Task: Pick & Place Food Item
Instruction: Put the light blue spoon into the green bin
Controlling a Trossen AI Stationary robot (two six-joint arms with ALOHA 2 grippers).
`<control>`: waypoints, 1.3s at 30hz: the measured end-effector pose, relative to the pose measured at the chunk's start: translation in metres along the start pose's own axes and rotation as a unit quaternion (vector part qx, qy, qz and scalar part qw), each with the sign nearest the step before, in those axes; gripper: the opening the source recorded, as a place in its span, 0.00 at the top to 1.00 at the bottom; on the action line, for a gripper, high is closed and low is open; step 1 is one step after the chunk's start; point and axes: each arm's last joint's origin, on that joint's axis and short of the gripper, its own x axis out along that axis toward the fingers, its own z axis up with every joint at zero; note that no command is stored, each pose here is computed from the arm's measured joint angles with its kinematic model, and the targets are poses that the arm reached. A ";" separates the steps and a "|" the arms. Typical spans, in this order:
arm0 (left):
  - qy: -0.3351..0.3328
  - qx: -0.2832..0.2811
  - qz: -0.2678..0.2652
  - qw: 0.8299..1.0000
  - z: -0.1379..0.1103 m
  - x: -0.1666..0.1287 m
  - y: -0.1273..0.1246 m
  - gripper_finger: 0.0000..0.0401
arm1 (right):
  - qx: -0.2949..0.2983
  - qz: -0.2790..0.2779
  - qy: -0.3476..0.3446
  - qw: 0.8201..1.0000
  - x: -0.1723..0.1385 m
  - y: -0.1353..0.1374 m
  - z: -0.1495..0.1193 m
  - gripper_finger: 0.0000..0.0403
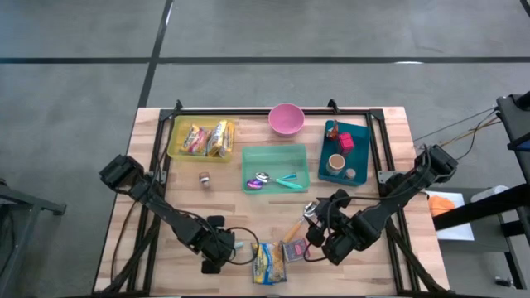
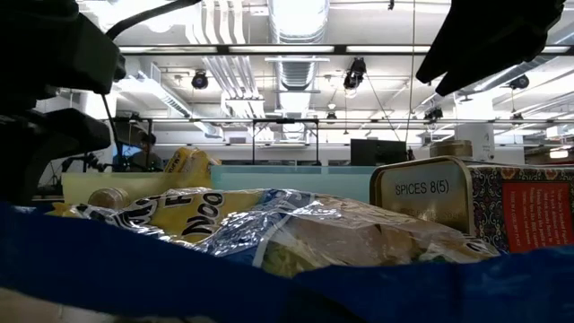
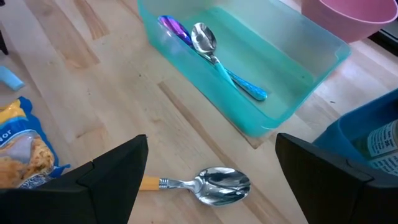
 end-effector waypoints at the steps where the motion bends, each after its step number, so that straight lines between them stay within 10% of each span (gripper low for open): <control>1: 0.002 0.000 0.002 1.000 0.000 0.002 0.000 0.55 | 0.000 0.001 0.000 1.000 0.000 0.000 0.000 0.13; 8: 0.007 -0.004 0.018 1.000 -0.001 0.006 0.000 0.64 | 0.003 0.004 0.001 1.000 0.000 0.001 0.000 0.13; 15: 0.000 -0.004 0.009 1.000 0.003 -0.001 -0.003 0.93 | 0.006 0.006 0.000 1.000 0.001 0.001 -0.001 0.13; 27: -0.063 0.026 0.015 0.998 0.025 -0.019 -0.015 0.93 | 0.005 0.007 0.014 1.000 0.009 -0.003 -0.013 0.13; 39: -0.094 0.081 0.163 0.979 0.078 -0.074 0.014 0.93 | 0.017 0.018 0.019 1.000 0.007 0.001 -0.009 0.13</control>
